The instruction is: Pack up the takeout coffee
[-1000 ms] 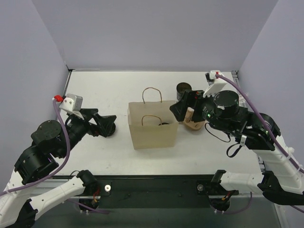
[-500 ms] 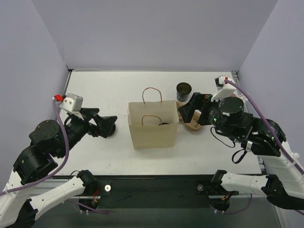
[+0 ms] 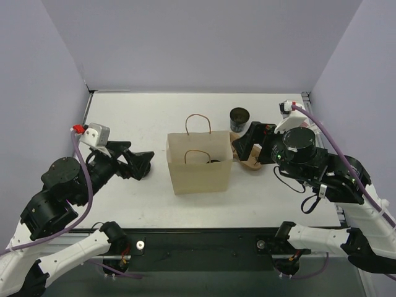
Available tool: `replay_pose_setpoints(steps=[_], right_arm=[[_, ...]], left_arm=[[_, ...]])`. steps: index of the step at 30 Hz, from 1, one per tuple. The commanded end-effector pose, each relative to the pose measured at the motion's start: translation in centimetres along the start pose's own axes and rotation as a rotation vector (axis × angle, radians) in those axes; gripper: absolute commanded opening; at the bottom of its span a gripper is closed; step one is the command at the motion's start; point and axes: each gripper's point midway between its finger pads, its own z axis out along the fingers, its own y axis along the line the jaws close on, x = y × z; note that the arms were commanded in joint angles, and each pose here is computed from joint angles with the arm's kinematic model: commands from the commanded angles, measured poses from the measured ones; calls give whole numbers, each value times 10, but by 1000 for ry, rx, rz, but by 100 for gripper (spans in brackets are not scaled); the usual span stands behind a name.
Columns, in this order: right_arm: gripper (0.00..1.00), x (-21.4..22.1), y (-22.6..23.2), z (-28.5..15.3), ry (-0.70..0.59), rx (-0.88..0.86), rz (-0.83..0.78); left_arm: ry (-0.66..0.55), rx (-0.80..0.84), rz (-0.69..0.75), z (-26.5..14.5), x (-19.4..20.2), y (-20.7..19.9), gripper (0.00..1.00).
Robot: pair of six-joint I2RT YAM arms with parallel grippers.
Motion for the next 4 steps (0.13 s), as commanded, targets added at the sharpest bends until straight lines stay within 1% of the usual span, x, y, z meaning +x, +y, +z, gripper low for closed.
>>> replay_pose_setpoints(steps=[1, 4], right_arm=[[100, 2, -3, -2, -6, 7, 17], [100, 3, -7, -2, -14, 22, 29]], left_arm=[[-63, 37, -21, 0, -17, -8, 97], [-60, 37, -24, 1, -15, -8, 97]])
